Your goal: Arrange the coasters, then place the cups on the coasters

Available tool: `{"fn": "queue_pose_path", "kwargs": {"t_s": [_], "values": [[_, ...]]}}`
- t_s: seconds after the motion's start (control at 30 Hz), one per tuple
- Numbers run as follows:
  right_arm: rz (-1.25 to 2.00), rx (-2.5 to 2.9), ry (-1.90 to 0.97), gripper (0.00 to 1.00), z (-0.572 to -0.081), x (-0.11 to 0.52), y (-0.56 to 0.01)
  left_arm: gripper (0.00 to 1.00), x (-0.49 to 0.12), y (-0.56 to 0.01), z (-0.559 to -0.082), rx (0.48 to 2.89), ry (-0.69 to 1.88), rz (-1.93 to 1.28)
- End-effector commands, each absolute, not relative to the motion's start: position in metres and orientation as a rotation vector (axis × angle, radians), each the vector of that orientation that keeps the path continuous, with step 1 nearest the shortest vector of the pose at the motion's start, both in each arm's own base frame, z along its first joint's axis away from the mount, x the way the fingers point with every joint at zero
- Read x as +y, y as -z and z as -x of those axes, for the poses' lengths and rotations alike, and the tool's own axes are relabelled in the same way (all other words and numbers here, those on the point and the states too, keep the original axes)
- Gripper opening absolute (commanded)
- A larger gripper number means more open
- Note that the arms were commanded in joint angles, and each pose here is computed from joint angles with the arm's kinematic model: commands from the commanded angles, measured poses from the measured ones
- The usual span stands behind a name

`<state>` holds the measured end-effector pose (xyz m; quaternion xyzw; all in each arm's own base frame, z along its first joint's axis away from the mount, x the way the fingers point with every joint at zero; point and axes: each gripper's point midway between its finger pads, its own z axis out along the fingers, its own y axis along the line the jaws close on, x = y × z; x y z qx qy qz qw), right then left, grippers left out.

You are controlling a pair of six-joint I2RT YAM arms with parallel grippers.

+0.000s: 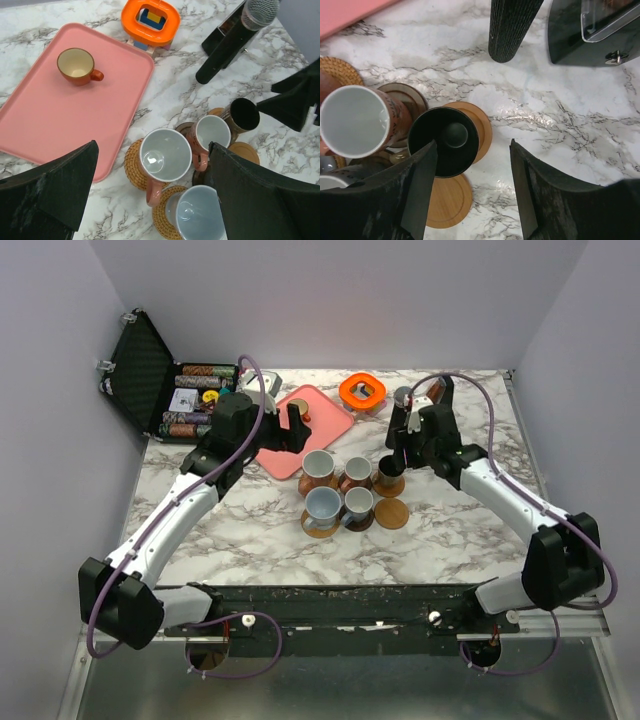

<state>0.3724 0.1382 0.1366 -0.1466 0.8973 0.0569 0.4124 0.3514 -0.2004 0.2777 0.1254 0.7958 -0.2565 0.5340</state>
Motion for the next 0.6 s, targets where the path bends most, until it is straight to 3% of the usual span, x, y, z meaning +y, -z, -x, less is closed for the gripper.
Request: {"fn": "queue_pose_path", "kwargs": {"t_s": [0.0, 0.13, 0.3, 0.43, 0.57], "values": [[0.333, 2.181, -0.165, 0.68, -0.369, 0.136, -0.182, 0.98, -0.186, -0.264, -0.383, 1.976, 0.494, -0.136], [0.274, 2.123, -0.154, 0.68, -0.365, 0.129, -0.221, 0.96, -0.176, -0.247, -0.423, 2.054, 0.36, -0.035], [0.243, 2.076, -0.176, 0.68, -0.352, 0.124, -0.258, 0.89, -0.168, -0.214, -0.474, 2.076, 0.379, 0.116], [0.252, 2.027, -0.209, 0.67, -0.337, 0.122, -0.276, 0.78, -0.164, -0.189, -0.517, 2.102, 0.33, 0.189], [0.262, 2.0, -0.22, 0.67, -0.323, 0.118, -0.281, 0.75, -0.168, -0.174, -0.551, 2.104, 0.308, 0.213]]}}
